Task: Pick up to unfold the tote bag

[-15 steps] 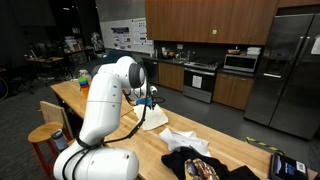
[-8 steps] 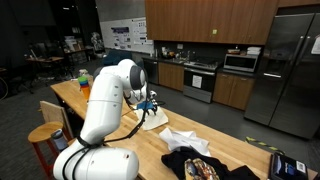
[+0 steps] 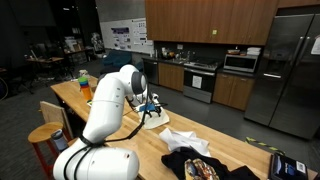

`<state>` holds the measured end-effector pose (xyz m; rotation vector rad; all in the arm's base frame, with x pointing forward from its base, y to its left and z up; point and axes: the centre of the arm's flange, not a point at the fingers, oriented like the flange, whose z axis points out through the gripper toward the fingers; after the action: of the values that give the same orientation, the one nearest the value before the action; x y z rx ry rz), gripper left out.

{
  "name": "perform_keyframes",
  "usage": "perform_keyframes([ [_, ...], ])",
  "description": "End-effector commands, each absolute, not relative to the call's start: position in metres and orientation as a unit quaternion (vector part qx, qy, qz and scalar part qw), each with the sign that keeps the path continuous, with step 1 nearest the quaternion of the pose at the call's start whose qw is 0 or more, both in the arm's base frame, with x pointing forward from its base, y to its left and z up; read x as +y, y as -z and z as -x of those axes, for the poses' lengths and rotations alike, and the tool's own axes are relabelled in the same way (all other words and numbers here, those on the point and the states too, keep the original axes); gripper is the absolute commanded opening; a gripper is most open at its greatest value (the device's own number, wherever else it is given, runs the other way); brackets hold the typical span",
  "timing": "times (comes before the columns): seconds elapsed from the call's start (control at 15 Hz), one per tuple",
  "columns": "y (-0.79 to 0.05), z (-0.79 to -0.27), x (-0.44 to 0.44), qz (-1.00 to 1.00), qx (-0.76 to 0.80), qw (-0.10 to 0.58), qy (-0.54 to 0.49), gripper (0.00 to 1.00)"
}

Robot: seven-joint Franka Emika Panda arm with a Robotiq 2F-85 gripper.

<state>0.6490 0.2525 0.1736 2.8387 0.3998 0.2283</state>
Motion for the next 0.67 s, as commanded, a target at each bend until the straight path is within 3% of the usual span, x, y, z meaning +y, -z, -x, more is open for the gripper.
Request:
perform_keyframes([
  [0.0, -0.1724, -0.6693, 0.2644, -0.984, 0.087, 0.126, -0.088, 0.66],
  [0.33, -0.1755, -0.6726, 0.2724, -0.991, 0.03, 0.095, -0.091, 0.26],
  [0.6, -0.1769, -0.6684, 0.2743, -0.993, 0.001, 0.075, -0.088, 0.01],
])
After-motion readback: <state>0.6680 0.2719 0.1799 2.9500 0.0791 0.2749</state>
